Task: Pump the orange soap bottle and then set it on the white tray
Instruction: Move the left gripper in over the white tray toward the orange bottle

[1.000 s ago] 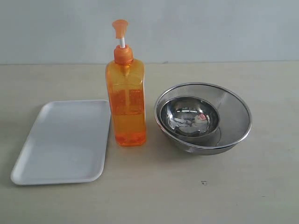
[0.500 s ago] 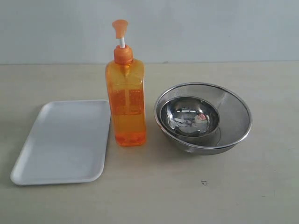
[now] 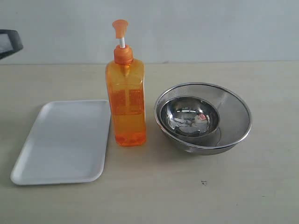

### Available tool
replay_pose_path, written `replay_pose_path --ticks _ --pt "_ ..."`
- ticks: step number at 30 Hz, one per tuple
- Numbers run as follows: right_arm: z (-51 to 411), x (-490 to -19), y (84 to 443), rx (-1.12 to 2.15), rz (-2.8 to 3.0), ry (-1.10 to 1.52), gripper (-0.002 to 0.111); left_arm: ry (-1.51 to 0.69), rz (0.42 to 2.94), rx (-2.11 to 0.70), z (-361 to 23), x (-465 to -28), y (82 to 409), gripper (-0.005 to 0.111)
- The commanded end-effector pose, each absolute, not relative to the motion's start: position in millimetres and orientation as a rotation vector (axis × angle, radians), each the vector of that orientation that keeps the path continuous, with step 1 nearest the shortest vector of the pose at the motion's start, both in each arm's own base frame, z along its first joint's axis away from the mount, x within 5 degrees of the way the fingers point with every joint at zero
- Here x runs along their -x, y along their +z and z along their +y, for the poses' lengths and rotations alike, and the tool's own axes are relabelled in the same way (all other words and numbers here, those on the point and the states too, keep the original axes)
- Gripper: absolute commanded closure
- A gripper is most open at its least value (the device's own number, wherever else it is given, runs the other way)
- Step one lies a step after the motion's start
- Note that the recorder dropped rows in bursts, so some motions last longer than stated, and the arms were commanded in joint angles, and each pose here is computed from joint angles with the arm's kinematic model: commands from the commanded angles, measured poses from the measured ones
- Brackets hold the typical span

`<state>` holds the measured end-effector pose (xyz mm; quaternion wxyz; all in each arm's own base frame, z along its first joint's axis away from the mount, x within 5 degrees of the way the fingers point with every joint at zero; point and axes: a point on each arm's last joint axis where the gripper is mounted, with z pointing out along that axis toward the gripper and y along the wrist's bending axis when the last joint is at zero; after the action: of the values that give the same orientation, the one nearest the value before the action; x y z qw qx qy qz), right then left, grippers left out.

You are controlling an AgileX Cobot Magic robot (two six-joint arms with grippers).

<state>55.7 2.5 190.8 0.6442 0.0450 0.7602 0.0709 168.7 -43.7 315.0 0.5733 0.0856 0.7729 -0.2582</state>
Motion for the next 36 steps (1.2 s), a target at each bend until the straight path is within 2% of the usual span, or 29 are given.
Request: replay_pose_path --ticks 1,6,11,20,31,36 --pt "2.7 -55.5 192.2 -0.099 1.715 0.164 0.108 -0.749 1.882 -0.189 -50.7 -192.3 293.2 0.027" --pt "2.7 -55.5 192.2 -0.099 1.715 0.164 0.108 -0.827 1.947 -0.156 -53.3 -211.6 272.7 0.027" --pt "2.7 -55.5 192.2 -0.099 1.715 0.164 0.108 -0.81 1.983 -0.228 -55.1 -220.1 256.0 0.027" --pt "2.7 -55.5 192.2 -0.099 1.715 0.164 0.108 -0.694 2.002 -0.408 -67.9 -216.7 237.5 0.027" --pt "2.7 -55.5 192.2 -0.099 1.715 0.164 0.108 -0.75 2.03 -0.494 -85.8 -204.0 227.3 0.027" --pt "2.6 -55.3 191.2 -0.1 1.725 0.163 0.108 -0.633 2.092 -0.504 -85.3 -201.2 215.6 0.029"
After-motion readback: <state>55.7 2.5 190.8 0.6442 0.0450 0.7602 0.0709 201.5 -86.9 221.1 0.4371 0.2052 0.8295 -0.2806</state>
